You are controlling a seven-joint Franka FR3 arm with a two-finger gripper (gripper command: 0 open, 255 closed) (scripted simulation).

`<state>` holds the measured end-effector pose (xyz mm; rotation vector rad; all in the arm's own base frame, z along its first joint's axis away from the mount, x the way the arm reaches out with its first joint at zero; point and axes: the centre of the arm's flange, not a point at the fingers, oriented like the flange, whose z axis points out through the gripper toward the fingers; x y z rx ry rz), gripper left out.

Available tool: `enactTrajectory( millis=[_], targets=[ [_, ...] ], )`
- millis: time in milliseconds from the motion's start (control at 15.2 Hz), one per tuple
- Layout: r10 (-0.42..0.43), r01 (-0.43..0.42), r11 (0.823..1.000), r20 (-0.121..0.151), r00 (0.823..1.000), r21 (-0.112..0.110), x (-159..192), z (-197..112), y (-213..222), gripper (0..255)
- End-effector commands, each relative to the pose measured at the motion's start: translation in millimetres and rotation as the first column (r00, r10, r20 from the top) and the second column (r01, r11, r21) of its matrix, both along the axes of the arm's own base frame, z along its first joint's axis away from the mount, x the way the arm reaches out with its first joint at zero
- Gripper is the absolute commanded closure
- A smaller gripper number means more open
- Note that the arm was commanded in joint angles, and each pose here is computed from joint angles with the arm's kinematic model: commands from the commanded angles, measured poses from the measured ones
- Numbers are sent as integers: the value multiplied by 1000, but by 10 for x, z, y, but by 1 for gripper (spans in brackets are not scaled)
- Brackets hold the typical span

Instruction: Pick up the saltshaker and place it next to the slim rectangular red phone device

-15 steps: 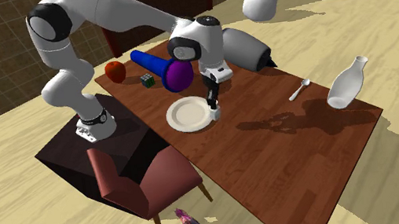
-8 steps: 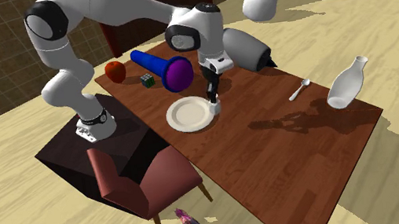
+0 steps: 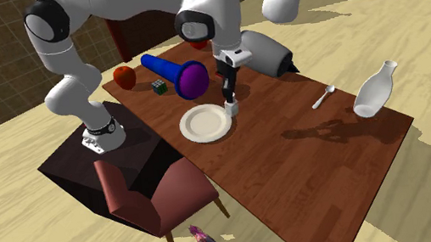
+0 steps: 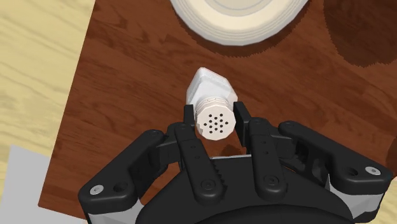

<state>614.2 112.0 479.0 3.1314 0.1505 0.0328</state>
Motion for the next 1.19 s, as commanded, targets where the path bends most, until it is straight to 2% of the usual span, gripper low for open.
enactTrajectory(
  millis=[0, 1122],
  targets=[
    [0, 0, 1000, 0, 1000, 0, -5, 67, 0, 255],
    [0, 0, 1000, 0, 1000, 0, -1063, 75, 1979, 255]
  ],
)
